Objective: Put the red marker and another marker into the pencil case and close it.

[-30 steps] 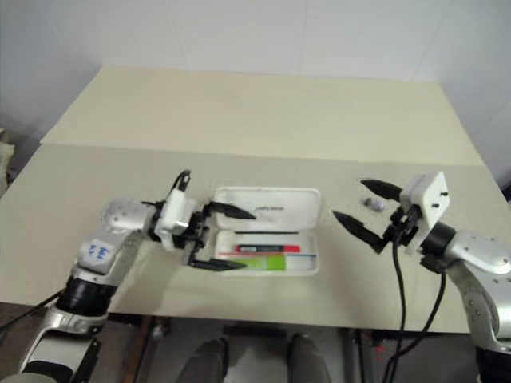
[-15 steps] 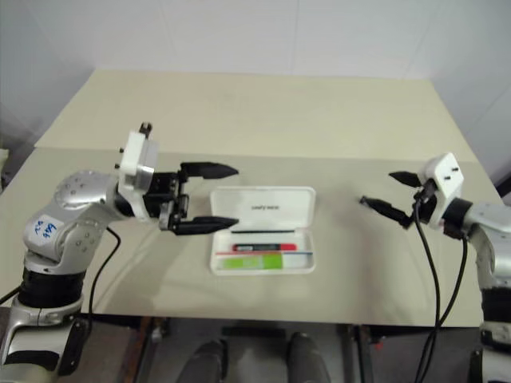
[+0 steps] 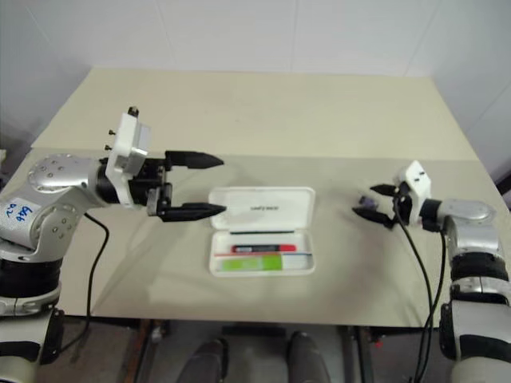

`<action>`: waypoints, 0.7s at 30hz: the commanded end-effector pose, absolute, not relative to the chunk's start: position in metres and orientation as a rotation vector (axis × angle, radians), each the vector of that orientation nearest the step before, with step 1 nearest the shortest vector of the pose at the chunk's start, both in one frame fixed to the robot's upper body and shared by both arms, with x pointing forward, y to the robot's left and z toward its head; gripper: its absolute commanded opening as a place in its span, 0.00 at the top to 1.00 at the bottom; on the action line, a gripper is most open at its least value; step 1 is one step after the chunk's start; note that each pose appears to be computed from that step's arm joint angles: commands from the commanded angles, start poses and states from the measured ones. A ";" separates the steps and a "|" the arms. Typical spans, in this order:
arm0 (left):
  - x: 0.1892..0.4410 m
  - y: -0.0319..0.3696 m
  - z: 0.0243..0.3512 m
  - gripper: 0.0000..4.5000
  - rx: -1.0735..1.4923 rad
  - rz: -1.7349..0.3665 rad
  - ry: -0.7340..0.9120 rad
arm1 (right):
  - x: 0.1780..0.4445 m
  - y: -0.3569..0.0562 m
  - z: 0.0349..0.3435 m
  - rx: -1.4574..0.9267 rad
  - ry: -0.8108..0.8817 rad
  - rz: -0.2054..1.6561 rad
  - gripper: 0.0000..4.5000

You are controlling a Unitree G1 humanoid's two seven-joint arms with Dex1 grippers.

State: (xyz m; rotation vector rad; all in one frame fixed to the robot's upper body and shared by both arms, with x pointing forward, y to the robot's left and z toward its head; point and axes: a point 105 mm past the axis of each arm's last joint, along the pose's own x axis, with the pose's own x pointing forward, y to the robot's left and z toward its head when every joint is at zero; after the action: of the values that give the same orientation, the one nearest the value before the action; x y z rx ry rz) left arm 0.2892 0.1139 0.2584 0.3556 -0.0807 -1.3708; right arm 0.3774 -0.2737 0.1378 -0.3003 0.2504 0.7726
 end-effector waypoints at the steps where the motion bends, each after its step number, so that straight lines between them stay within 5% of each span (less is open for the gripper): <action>1: 0.289 0.130 0.262 0.01 0.412 -1.349 -0.095 | 0.382 -0.277 0.139 -0.314 0.236 0.746 0.00; 5: 0.292 0.141 0.259 0.01 0.440 -1.343 -0.076 | 0.383 -0.279 0.128 -0.317 0.266 0.734 0.00; 8: 0.293 0.144 0.260 0.00 0.448 -1.342 -0.077 | 0.383 -0.278 0.126 -0.310 0.264 0.735 0.12; 18: 0.296 0.152 0.256 0.00 0.458 -1.347 -0.064 | 0.382 -0.275 0.135 -0.306 0.214 0.762 0.90; 21: 0.299 0.158 0.251 0.00 0.450 -1.340 -0.062 | 0.382 -0.273 0.142 -0.331 0.185 0.779 0.91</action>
State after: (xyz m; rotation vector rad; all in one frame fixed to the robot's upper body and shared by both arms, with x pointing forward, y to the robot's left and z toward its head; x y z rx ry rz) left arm 0.2995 0.1507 0.2437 0.4244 -0.0249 -1.3625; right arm 0.3818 -0.2709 0.1264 -0.3062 0.2483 0.7756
